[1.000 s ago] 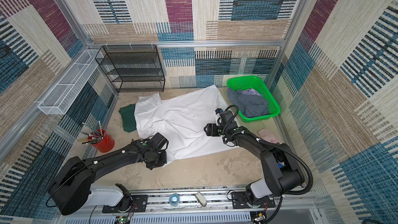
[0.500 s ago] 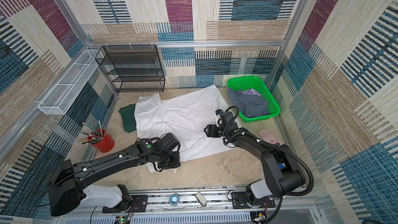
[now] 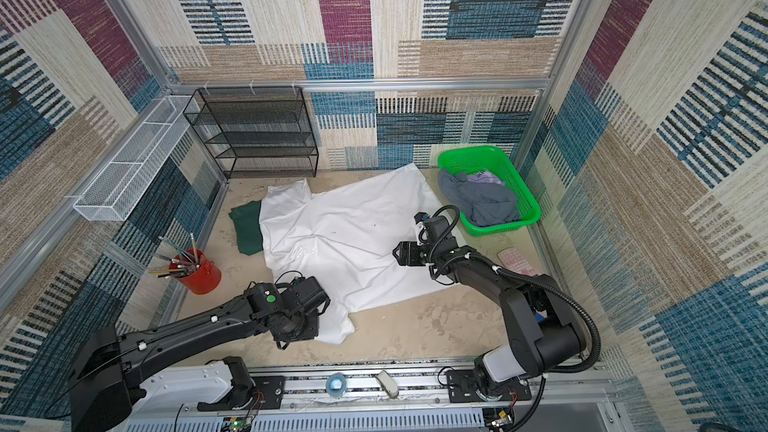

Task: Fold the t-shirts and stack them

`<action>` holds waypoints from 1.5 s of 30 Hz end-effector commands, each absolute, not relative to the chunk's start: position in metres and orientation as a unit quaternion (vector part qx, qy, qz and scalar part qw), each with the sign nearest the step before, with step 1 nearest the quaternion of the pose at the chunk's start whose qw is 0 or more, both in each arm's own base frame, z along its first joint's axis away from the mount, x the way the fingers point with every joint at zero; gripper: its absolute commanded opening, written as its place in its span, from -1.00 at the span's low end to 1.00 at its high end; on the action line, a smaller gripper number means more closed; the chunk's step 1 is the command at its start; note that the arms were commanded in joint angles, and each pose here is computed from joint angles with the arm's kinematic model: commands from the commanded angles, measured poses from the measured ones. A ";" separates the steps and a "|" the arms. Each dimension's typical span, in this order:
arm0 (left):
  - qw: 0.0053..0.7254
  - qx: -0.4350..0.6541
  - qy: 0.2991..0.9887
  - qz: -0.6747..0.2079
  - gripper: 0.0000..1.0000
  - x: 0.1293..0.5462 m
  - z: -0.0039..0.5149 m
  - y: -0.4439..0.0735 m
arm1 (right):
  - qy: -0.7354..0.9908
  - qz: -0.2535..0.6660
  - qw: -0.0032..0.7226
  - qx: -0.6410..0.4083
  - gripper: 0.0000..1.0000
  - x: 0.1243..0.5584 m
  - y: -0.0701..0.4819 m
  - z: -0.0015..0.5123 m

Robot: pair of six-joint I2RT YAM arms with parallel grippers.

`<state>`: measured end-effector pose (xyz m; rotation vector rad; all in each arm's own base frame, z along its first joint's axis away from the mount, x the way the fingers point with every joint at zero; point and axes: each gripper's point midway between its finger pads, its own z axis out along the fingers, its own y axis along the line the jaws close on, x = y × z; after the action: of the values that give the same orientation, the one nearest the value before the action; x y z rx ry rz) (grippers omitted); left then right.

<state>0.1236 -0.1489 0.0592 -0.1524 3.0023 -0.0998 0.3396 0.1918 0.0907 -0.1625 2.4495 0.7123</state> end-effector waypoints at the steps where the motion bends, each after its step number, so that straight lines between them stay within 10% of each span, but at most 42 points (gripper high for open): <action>1: 0.077 -0.088 0.993 -0.015 -0.29 0.120 0.050 -0.132 | 0.909 0.280 0.300 -0.068 0.62 0.346 0.198 0.097; 14: 0.079 -0.123 0.989 -0.028 -0.19 0.145 0.020 -0.148 | 0.911 0.278 0.296 -0.071 0.62 0.343 0.197 0.096; 19: 0.062 -0.123 0.990 -0.007 -1.00 0.138 0.025 -0.141 | 0.909 0.277 0.302 -0.072 0.62 0.342 0.196 0.100; 29: 0.092 -0.099 0.990 -0.033 -1.00 0.130 0.098 -0.127 | 0.910 0.280 0.298 -0.073 0.62 0.345 0.199 0.092; 45: 0.064 0.023 0.995 -0.071 -1.00 0.316 0.066 -0.267 | 0.916 0.270 0.288 -0.075 0.63 0.346 0.197 0.084</action>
<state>0.3066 -0.2368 0.0696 -0.1118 2.9830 -0.1142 0.3433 0.1986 0.0787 -0.1960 2.4661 0.7369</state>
